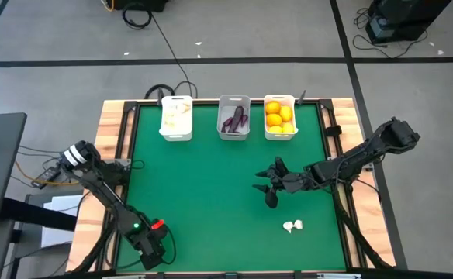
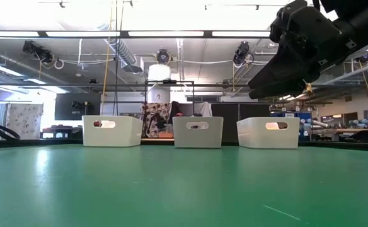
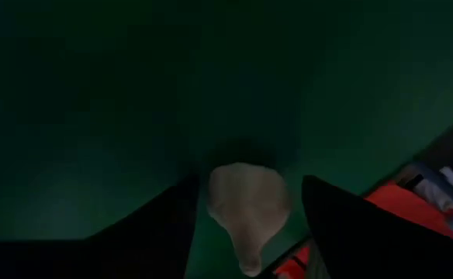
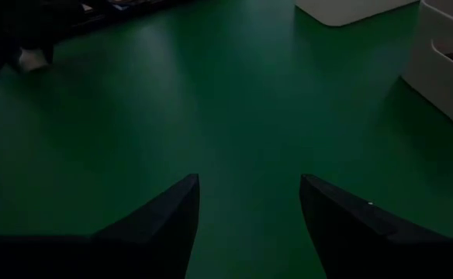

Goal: Sort produce into baskets
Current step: Put the garlic into the left white bin

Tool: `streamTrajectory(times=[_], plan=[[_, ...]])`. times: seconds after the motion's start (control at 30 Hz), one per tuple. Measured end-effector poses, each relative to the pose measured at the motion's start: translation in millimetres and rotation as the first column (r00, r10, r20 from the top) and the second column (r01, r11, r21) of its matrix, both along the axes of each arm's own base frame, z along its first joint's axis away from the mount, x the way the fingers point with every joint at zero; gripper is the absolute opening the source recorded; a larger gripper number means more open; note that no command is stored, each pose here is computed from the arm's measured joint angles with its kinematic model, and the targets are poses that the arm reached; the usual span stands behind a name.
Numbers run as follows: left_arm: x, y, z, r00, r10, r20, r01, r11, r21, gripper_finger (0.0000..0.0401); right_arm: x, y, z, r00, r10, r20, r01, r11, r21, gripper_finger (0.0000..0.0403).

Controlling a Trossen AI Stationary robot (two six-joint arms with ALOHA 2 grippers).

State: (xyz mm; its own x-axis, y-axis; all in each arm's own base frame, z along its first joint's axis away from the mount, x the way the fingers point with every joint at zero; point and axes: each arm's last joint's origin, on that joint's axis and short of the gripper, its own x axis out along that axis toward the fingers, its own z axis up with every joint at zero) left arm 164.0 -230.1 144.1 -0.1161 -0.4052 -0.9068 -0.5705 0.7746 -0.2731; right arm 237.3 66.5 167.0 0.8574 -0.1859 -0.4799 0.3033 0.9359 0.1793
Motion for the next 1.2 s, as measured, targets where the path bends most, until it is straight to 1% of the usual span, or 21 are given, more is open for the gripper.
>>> streamTrajectory(times=[0.07, 0.1, 0.17, 0.23, 0.3, 0.33, 0.43, 0.5, 0.57, 0.63, 0.7, 0.8, 0.9, 1.0, 1.1, 1.2], plan=[[-0.9, 0.3, -3.5, 0.999, -0.028, -0.023, 0.029, 1.000, 0.012, 0.0228, 0.0, 0.2, 0.0, 1.000, 0.009, -0.003, -0.009, 1.000, -0.003, 0.0233], [-1.3, 0.7, -4.3, 0.999, -0.038, -0.027, 0.038, 0.999, 0.020, 0.0216, 0.1, 0.4, -0.1, 1.000, 0.018, -0.005, -0.018, 1.000, -0.005, 0.0233], [-1.0, 2.6, -5.1, 0.998, -0.055, -0.031, 0.056, 0.998, 0.026, 0.0180, 0.1, 0.6, -0.1, 1.000, 0.027, -0.007, -0.027, 1.000, -0.005, 0.0233], [2.1, 7.1, -2.9, 0.998, -0.058, -0.017, 0.058, 0.998, 0.024, 0.0136, 0.1, 0.6, -0.1, 1.000, 0.028, -0.007, -0.028, 1.000, -0.004, 0.0233], [6.5, 13.9, 1.4, 0.999, -0.049, 0.015, 0.048, 0.998, 0.040, 0.0096, 0.1, 0.5, -0.1, 1.000, 0.027, -0.007, -0.027, 1.000, -0.004, 0.0233], [9.4, 18.7, 3.6, 0.998, -0.038, 0.042, 0.035, 0.997, 0.062, 0.0084, 0.2, 0.3, -0.1, 1.000, 0.026, -0.007, -0.026, 1.000, -0.004, 0.0233], [19.7, 35.9, 12.6, 0.992, -0.020, 0.126, 0.004, 0.992, 0.125, 0.0083, 0.5, 0.3, 0.3, 1.000, 0.026, -0.002, -0.026, 1.000, -0.003, 0.0233], [25.3, 49.6, 19.6, 0.986, -0.027, 0.166, -0.001, 0.986, 0.164, 0.0085, 1.0, 0.6, 1.2, 1.000, 0.029, 0.009, -0.029, 1.000, 0.002, 0.0233], [31.7, 66.4, 26.6, 0.977, -0.034, 0.210, -0.013, 0.975, 0.221, 0.0104, 1.8, 1.4, 2.4, 0.999, 0.047, 0.020, -0.047, 0.999, 0.017, 0.0233], [37.6, 86.6, 33.4, 0.968, -0.045, 0.246, -0.032, 0.954, 0.298, 0.0123, 2.5, 2.3, 3.4, 0.997, 0.068, 0.031, -0.069, 0.997, 0.033, 0.0233], [42.2, 107.9, 40.4, 0.962, -0.058, 0.267, -0.047, 0.928, 0.369, 0.0131, 2.7, 2.6, 3.8, 0.997, 0.075, 0.033, -0.076, 0.996, 0.037, 0.0233], [47.3, 142.5, 52.4, 0.953, -0.066, 0.295, -0.079, 0.888, 0.453, 0.0134, 3.0, 2.2, 4.2, 0.997, 0.074, 0.035, -0.075, 0.997, 0.028, 0.0233], [50.5, 179.1, 64.4, 0.942, -0.078, 0.327, -0.116, 0.837, 0.535, 0.0132, 3.4, 0.9, 4.2, 0.997, 0.071, 0.034, -0.071, 0.997, 0.020, 0.0233], [50.9, 215.4, 74.5, 0.933, -0.079, 0.351, -0.160, 0.783, 0.601, 0.0132, 3.6, 0.6, 4.4, 0.997, 0.070, 0.035, -0.071, 0.997, 0.020, 0.0233], [50.0, 250.8, 81.2, 0.931, -0.075, 0.358, -0.198, 0.719, 0.666, 0.0132, 3.6, 1.8, 4.6, 0.995, 0.090, 0.035, -0.091, 0.995, 0.032, 0.0233], [49.6, 283.3, 84.5, 0.926, -0.070, 0.372, -0.229, 0.679, 0.698, 0.0132, 3.3, 4.0, 4.4, 0.992, 0.123, 0.032, -0.124, 0.991, 0.048, 0.0233]])
